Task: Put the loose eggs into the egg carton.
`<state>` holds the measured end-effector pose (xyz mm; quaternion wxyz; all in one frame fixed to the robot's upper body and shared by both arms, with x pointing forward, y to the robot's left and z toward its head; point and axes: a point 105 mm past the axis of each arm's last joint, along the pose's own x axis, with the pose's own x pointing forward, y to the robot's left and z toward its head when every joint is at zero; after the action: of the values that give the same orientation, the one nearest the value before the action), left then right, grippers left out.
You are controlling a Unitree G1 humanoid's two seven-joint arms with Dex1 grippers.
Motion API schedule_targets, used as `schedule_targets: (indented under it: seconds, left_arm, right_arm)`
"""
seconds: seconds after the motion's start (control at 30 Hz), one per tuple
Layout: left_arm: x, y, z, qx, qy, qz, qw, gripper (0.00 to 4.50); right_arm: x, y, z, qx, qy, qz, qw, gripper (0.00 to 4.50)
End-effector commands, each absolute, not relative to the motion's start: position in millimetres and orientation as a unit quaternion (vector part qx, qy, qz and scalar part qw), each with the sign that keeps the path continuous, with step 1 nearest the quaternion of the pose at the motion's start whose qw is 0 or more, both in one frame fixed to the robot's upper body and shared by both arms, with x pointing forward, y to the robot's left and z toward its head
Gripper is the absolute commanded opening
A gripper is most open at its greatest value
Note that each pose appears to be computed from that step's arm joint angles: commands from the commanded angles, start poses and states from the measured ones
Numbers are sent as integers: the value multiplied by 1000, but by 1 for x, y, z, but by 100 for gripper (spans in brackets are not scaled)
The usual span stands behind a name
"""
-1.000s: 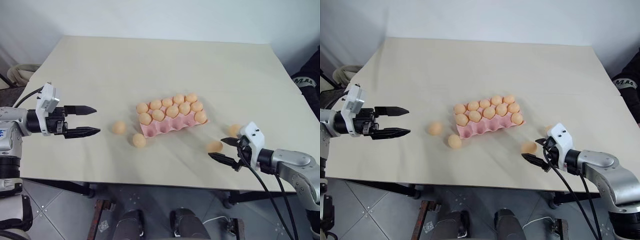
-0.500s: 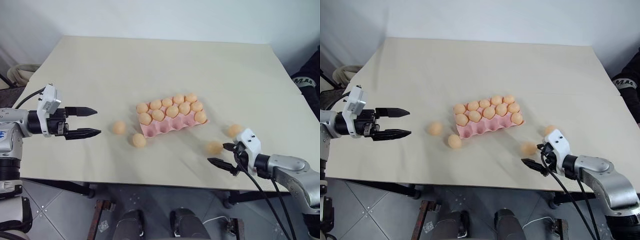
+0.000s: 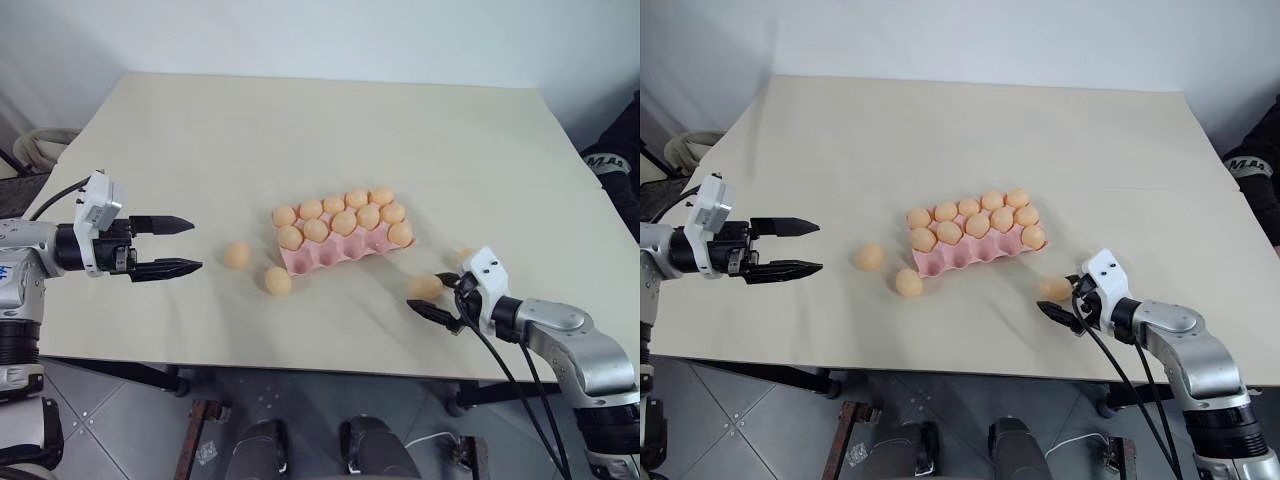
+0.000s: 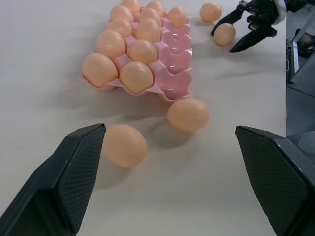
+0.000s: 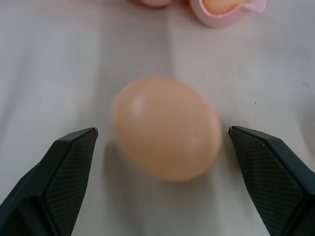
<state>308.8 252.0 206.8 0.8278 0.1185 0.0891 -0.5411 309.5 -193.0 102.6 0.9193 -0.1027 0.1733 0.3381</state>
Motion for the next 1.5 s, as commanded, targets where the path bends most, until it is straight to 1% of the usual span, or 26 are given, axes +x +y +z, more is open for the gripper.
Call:
schedule_targets:
  seconds: [0.03,0.17,0.2,0.23,0.4,0.43,0.47,0.67,0.87,0.97,1.03,1.13,1.37,1.5]
  left_arm:
    - [304,255,222,135,65,-535,831,450]
    - [303,255,221,135,65,-533,833,450]
    - [303,255,221,135,65,-532,833,450]
    - [303,255,221,135,65,-531,834,450]
    - [304,256,221,134,64,-529,836,450]
    - [304,256,221,134,64,-528,836,450]
    - [304,256,221,134,64,-528,836,450]
    - [305,255,220,133,63,-528,836,450]
    - [305,254,220,133,62,-529,836,450]
    - [305,254,220,133,62,-528,836,450]
    - [305,254,220,132,61,-528,837,450]
    - [304,254,219,132,59,-526,838,450]
    - [297,258,219,132,61,-517,844,450]
    - [294,258,219,132,62,-514,846,450]
  right_arm:
    - [314,-192,104,-101,164,334,923,446]
    - [316,-190,104,-102,157,337,923,446]
    - [316,-189,105,-103,155,341,922,409]
    - [315,-188,106,-102,153,343,921,392]
    - [312,-185,108,-104,152,353,917,216]
    - [312,-185,110,-105,152,356,916,201]
    - [312,-184,112,-106,148,357,916,196]
    - [317,-169,140,-117,113,377,912,196]
    - [330,-131,182,-116,52,410,903,196]
    - [333,-107,196,-108,30,429,896,196]
    - [336,-92,196,-105,25,437,893,196]
    - [343,-81,184,-114,31,436,892,196]
    - [359,-82,167,-131,41,419,897,196]
    - [372,-86,170,-138,34,405,903,196]
